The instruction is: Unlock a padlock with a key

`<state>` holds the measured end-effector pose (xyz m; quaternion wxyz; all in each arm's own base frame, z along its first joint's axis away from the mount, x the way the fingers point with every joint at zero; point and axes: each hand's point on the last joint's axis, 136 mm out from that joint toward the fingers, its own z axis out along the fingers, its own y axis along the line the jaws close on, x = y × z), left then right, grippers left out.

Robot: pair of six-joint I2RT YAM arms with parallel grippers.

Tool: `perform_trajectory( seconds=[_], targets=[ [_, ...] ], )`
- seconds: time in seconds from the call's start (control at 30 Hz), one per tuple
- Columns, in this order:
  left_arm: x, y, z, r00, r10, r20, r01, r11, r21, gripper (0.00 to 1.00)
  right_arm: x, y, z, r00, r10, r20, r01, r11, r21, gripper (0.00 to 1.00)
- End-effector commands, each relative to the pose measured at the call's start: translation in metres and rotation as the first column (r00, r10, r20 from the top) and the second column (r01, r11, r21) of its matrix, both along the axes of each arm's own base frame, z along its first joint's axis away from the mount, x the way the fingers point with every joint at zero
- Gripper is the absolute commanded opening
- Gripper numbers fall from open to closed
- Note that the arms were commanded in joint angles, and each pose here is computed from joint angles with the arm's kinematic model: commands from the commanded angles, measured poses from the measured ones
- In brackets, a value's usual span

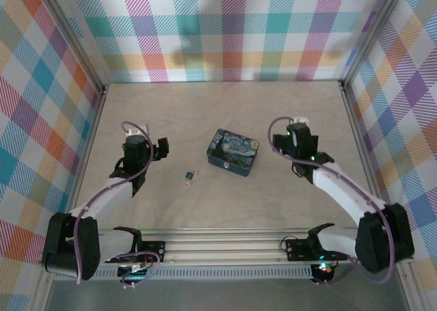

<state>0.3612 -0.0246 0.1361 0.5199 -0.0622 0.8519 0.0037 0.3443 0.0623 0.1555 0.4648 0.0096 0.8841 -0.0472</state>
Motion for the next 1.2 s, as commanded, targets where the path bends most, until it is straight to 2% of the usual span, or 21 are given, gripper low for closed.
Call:
perform_trajectory(
  seconds=[0.0, 0.17, 0.37, 0.53, 0.77, 0.83, 0.93, 1.03, 1.17],
  targets=[
    [0.0, 0.004, -0.009, 0.997, 0.007, 0.076, -0.01, 0.999, 0.04, 1.0, 0.004, -0.013, 0.02, 0.987, 0.032, 0.16, -0.022, 0.998, -0.058, 1.0],
    [-0.002, 0.012, -0.021, 0.995, 0.019, 0.097, -0.029, 0.993, 0.111, 1.0, -0.006, -0.045, 0.0, 0.983, -0.039, 0.178, 0.045, 0.999, -0.028, 1.0],
    [0.007, 0.001, -0.019, 0.987, -0.054, 0.15, 0.035, 0.991, 0.127, 1.0, -0.008, -0.066, -0.021, 0.966, -0.093, 0.243, 0.096, 0.995, 0.0, 1.0],
    [0.01, 0.012, -0.026, 0.98, 0.007, 0.201, -0.03, 0.993, 0.112, 1.0, -0.008, -0.069, -0.018, 0.937, -0.083, 0.34, 0.076, 0.997, 0.034, 1.0],
    [0.022, -0.001, -0.039, 0.989, -0.068, 0.132, 0.052, 0.992, 0.115, 1.0, 0.002, -0.073, -0.022, 0.914, -0.058, 0.401, 0.044, 0.998, 0.044, 1.0],
    [0.023, 0.001, -0.04, 0.989, -0.062, 0.138, 0.047, 0.993, 0.108, 1.0, 0.009, -0.069, -0.025, 0.931, -0.046, 0.362, 0.026, 0.998, 0.059, 1.0],
    [0.031, 0.005, -0.051, 0.992, -0.047, 0.118, 0.037, 0.995, 0.088, 1.0, 0.015, -0.066, -0.026, 0.924, -0.037, 0.381, 0.0, 0.995, 0.096, 1.0],
    [0.038, 0.01, -0.057, 0.996, -0.06, 0.062, 0.058, 0.998, 0.032, 1.0, 0.024, -0.067, -0.039, 0.924, -0.051, 0.378, 0.008, 0.993, 0.114, 1.0],
    [0.037, 0.01, -0.056, 0.996, -0.064, 0.062, 0.062, 0.998, 0.029, 1.0, 0.035, -0.058, -0.049, 0.943, 0.009, 0.334, -0.046, 0.994, 0.104, 1.0]
  ],
)
